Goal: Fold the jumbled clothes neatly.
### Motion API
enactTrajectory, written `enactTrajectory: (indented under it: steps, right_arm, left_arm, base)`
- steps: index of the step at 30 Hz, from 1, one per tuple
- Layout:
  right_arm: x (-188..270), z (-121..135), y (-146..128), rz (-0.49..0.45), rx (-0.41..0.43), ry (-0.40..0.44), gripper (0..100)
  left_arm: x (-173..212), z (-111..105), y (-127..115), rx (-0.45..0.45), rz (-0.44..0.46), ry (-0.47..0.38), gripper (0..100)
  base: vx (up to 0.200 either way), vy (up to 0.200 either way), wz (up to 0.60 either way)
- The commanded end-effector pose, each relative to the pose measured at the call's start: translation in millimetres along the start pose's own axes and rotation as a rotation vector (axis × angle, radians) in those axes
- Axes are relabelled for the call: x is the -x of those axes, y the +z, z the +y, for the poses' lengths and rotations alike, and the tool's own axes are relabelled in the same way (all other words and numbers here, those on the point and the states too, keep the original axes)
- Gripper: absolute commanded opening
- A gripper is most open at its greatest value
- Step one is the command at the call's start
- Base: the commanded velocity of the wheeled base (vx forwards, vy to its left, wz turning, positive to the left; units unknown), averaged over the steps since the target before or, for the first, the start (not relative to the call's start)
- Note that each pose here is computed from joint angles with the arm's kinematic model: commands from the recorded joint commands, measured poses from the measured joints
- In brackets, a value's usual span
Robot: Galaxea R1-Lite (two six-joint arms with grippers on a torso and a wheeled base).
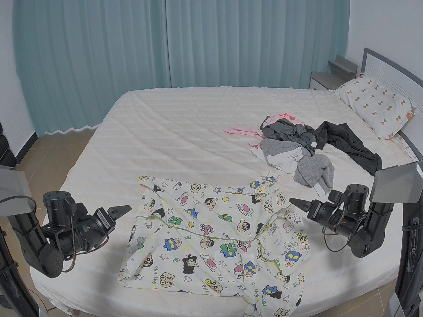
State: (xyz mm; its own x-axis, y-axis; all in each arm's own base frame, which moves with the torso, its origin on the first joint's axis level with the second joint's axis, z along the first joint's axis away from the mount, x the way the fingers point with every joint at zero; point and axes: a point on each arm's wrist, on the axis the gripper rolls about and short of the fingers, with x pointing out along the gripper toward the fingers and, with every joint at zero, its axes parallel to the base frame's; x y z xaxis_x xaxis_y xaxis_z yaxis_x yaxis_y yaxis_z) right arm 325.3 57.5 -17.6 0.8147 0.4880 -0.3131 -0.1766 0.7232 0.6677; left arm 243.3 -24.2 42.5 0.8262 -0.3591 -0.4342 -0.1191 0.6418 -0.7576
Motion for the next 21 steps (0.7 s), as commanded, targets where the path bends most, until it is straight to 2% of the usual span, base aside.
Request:
enactTrajectory:
  steps: [1, 8, 14, 21]
  right_arm:
    - [-2, 1, -29, 0.131, -0.114, 0.032, 100]
    - [-39, 8, -20, 0.097, -0.095, 0.093, 100]
    - [-65, 8, -8, 0.081, -0.096, 0.077, 100]
    - [-88, 5, 4, -0.004, -0.074, 0.081, 100]
  left_arm:
    - [13, 1, -10, 0.041, 0.041, -0.018, 100]
    - [12, 2, -11, 0.044, 0.045, -0.008, 100]
    - [12, 3, -11, 0.044, 0.045, -0.006, 100]
    - [11, 3, -11, 0.044, 0.043, -0.006, 100]
  base:
    - [0.000, 0.000, 0.00]
    - [0.000, 0.000, 0.00]
    - [0.000, 0.000, 0.00]
    - [0.000, 0.000, 0.00]
